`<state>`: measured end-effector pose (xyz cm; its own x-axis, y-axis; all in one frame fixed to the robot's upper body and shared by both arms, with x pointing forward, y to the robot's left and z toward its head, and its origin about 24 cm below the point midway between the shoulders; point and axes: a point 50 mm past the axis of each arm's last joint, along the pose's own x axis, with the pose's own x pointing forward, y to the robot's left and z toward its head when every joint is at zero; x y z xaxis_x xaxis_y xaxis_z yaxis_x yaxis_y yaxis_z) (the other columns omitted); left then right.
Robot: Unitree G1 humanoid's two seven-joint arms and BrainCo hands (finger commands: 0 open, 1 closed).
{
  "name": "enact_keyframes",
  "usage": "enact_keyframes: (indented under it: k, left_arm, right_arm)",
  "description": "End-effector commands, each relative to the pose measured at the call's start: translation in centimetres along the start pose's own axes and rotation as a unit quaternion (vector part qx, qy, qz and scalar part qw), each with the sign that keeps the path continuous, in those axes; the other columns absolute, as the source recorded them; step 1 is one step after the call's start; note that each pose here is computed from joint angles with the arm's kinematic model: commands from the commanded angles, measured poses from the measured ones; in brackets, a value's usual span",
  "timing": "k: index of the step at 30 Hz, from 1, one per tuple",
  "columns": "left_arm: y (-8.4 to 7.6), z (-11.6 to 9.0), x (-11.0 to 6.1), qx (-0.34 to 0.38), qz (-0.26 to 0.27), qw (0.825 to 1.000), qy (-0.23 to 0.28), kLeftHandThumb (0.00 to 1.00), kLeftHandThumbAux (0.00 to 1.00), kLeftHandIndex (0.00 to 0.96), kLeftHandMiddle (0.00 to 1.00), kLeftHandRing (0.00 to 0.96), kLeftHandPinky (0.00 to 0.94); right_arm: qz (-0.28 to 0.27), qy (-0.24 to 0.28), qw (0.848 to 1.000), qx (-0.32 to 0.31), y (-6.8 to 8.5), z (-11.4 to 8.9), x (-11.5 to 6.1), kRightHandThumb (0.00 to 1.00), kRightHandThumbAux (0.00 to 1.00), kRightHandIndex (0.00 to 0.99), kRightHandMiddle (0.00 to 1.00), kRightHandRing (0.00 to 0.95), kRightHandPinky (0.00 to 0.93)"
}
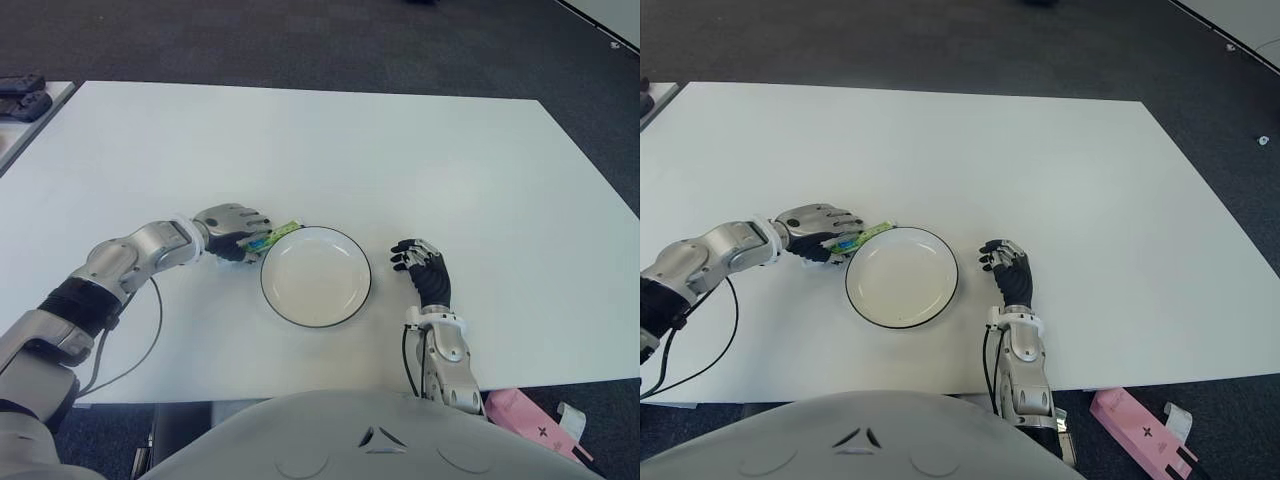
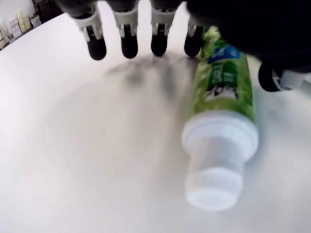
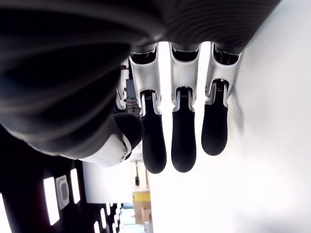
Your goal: Put the toothpaste on the table into the plate.
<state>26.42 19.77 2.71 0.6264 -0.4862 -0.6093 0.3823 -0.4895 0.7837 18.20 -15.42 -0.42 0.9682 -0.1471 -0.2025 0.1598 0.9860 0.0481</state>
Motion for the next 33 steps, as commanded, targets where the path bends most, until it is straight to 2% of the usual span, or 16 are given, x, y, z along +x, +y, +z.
enact_keyframes:
  k: [1, 14, 16, 20, 26, 33]
  left_arm:
    - [-2.7, 1.7, 0.9, 0.01, -0.054, 0.998, -0.015, 0.434, 0.169, 0.0, 0.0, 0.0, 0.007]
    - [-4.4, 1.4, 1.6, 0.015, -0.042, 0.999, 0.02, 0.427, 0.211, 0.0, 0.0, 0.0, 0.068]
    - [-5.6, 1.0, 1.8, 0.011, -0.045, 0.998, 0.03, 0.427, 0.214, 0.0, 0.003, 0.004, 0.082]
    - [-6.2, 0.8, 2.0, 0.001, -0.037, 0.998, 0.04, 0.431, 0.223, 0.0, 0.031, 0.032, 0.125]
    - [-6.5, 0.7, 2.1, -0.011, -0.028, 0.998, 0.049, 0.457, 0.24, 0.019, 0.101, 0.119, 0.243]
    - [-6.6, 0.6, 2.1, -0.016, -0.032, 0.997, 0.064, 0.535, 0.27, 0.086, 0.211, 0.244, 0.353]
  right_arm:
    - [-0.004, 0.015, 1.0, 0.009, 0.1, -0.5, -0.3, 0.71, 0.726, 0.429, 0.503, 0.515, 0.523]
    - [-0.008, 0.021, 1.0, 0.004, -0.1, -0.5, -0.4, 0.711, 0.726, 0.429, 0.495, 0.504, 0.505]
    - [-0.007, 0.021, 1.0, 0.004, -0.1, -0.5, -0.4, 0.711, 0.726, 0.429, 0.496, 0.506, 0.509]
    - [-0.005, 0.02, 1.0, 0.003, -0.2, -0.4, -0.4, 0.711, 0.726, 0.429, 0.498, 0.51, 0.513]
    - [-0.005, 0.018, 1.0, 0.002, -0.3, -0.4, -0.4, 0.711, 0.726, 0.429, 0.502, 0.515, 0.521]
    - [-0.003, 0.017, 1.0, 0.003, -0.3, -0.4, -0.4, 0.711, 0.726, 0.43, 0.504, 0.517, 0.522]
